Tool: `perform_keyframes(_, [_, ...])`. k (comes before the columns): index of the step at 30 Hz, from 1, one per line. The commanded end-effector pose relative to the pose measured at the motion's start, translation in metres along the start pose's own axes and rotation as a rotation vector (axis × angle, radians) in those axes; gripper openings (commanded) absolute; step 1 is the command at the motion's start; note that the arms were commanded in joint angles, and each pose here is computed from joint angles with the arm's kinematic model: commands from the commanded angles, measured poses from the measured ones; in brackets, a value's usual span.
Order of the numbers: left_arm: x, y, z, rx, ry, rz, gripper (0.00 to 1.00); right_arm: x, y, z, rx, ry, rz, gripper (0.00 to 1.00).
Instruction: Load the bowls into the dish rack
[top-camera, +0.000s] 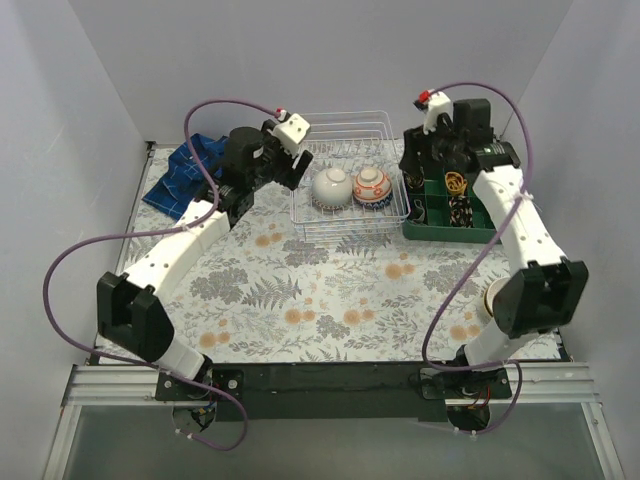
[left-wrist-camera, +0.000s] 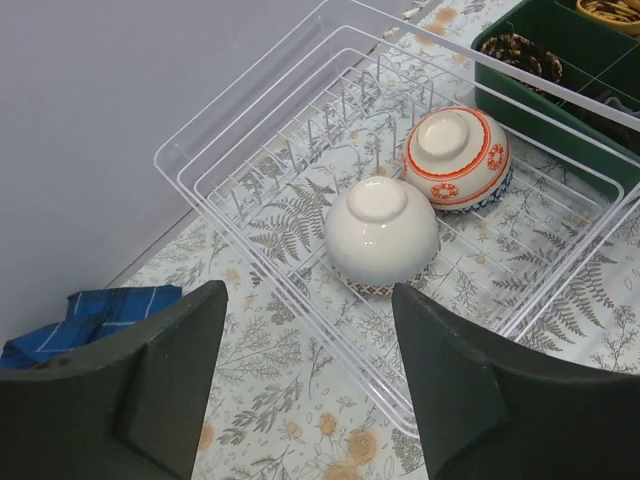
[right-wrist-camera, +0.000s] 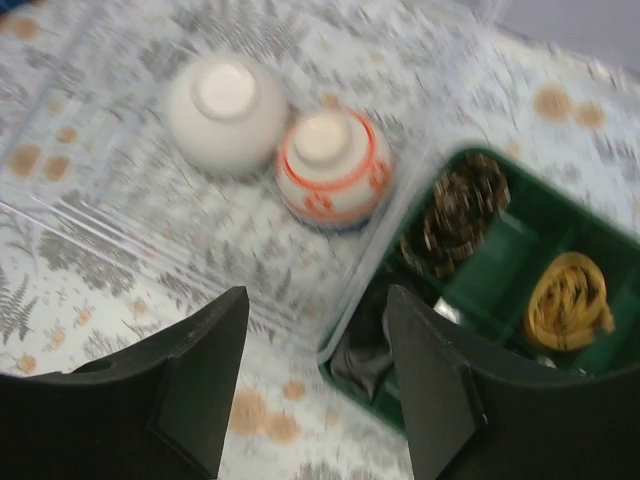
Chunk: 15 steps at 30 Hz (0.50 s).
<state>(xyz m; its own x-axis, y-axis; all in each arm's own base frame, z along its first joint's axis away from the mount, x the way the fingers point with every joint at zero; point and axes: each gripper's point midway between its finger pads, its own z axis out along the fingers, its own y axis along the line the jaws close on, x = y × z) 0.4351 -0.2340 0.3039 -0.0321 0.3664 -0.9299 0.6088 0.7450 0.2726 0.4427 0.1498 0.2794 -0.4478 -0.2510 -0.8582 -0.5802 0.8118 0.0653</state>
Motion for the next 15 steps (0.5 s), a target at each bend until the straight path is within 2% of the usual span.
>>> perform_keyframes(1, [0.036,0.009,-0.013,-0.076,0.071,-0.033,0.7,0.115,-0.033,-0.044,0.267,0.313,0.109,0.66])
perform_keyframes(4, [0.051,0.01,-0.019,-0.093,0.086,-0.055,0.71,0.15,-0.039,-0.078,0.331,0.404,0.07,0.66])
perform_keyframes(5, [0.055,0.011,-0.021,-0.1,0.094,-0.061,0.71,0.174,-0.043,-0.089,0.34,0.478,0.035,0.66])
perform_keyframes(8, [0.066,0.014,-0.031,-0.13,0.11,-0.081,0.71,0.192,-0.053,-0.119,0.377,0.55,-0.024,0.66])
perform_keyframes(10, [0.064,0.018,-0.044,-0.155,0.096,-0.086,0.71,0.205,-0.048,-0.137,0.348,0.616,-0.03,0.65])
perform_keyframes(11, [0.075,0.019,-0.051,-0.182,0.115,-0.087,0.72,0.211,-0.044,-0.144,0.318,0.636,-0.036,0.65])
perform_keyframes(12, [0.07,0.022,-0.063,-0.2,0.093,-0.082,0.71,0.224,-0.034,-0.155,0.26,0.704,-0.076,0.65])
perform_keyframes(14, [0.083,0.023,-0.076,-0.219,0.118,-0.095,0.72,0.235,-0.018,-0.164,0.174,0.751,-0.076,0.65])
perform_keyframes(15, [0.077,0.026,-0.088,-0.233,0.098,-0.098,0.72,0.24,-0.013,-0.171,0.153,0.779,-0.082,0.65])
